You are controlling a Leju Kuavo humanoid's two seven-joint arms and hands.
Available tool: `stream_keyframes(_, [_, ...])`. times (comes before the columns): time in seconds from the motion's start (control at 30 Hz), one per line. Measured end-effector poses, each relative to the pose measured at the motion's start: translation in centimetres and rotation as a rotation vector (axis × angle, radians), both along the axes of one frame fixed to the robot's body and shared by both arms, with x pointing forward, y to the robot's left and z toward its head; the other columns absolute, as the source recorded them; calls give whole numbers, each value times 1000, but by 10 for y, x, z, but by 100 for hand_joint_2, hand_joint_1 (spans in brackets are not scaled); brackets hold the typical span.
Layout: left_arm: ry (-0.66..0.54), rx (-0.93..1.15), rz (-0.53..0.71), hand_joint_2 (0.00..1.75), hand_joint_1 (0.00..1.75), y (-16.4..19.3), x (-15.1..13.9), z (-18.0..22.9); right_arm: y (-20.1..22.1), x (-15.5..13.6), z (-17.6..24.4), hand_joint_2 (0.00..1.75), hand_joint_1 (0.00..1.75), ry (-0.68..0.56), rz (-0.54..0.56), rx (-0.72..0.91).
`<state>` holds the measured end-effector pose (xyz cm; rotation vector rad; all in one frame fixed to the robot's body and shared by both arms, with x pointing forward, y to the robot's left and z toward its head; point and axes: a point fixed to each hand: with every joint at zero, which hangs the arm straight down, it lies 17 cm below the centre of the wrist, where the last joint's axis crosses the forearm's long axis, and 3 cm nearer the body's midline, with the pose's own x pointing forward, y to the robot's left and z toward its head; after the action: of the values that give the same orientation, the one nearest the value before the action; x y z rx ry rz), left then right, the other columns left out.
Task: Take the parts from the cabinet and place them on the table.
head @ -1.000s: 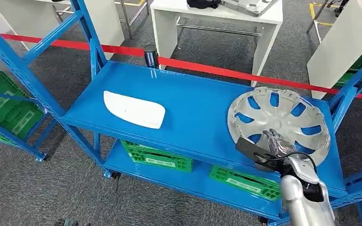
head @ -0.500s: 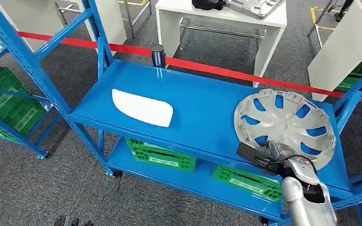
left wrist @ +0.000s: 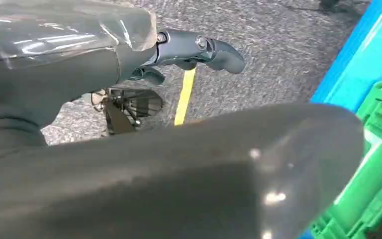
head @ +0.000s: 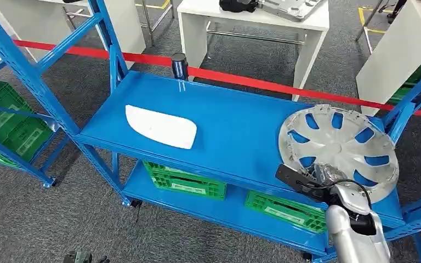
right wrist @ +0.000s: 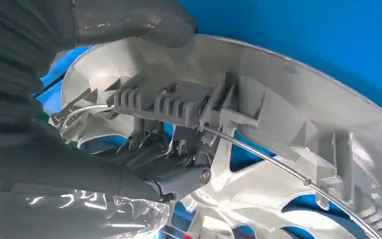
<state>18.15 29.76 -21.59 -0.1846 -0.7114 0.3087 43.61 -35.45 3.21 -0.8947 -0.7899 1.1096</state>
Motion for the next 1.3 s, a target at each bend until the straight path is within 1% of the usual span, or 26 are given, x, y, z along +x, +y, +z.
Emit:
stream_keyframes(0.03, [-13, -3, 0, 175, 0, 0, 1, 2, -1, 0, 0, 175, 175, 1, -2, -1])
stream_keyframes(0.07, [-28, -5, -4, 0, 0, -1, 1, 3, -3, 0, -1, 175, 175, 0, -6, -1])
stream_keyframes(0.23, [-96, 5, -36, 0, 0, -5, 10, 12, -9, -3, -4, 175, 175, 1, -15, 5])
stream_keyframes(0.43, [-99, 29, -60, 0, 0, -4, 8, 13, -10, -3, -5, 175, 175, -6, -13, 19])
stream_keyframes(0.63, [-115, 38, -78, 0, 0, -6, 14, 17, -2, 1, -1, 175, 175, -23, -2, 39])
stream_keyframes(0.93, [-106, 47, -81, 0, 0, -3, 7, 16, 3, 3, 0, 175, 175, -29, 1, 52])
stream_keyframes(1.0, [-116, 48, -69, 0, 0, -1, 9, 17, 7, 5, 4, 175, 175, -55, 11, 83])
stream_keyframes(1.03, [-127, 41, -61, 0, 0, -2, 10, 19, 12, 4, 6, 175, 175, -75, 22, 127])
stream_keyframes(1.1, [-140, 29, -50, 0, 0, -2, 8, 21, 35, 5, 18, 175, 175, -147, 71, 298])
stream_keyframes(1.2, [-173, -4, -28, 0, 0, -4, 11, 27, 77, 2, 62, 175, 175, -299, 183, 649])
stream_keyframes(1.23, [-184, -10, -21, 0, 0, -4, 13, 30, 91, 0, 83, 175, 175, -355, 222, 767])
stream_keyframes(1.3, [-182, -10, -15, 0, 0, -3, 11, 29, 101, -3, 115, 175, 175, -441, 266, 911])
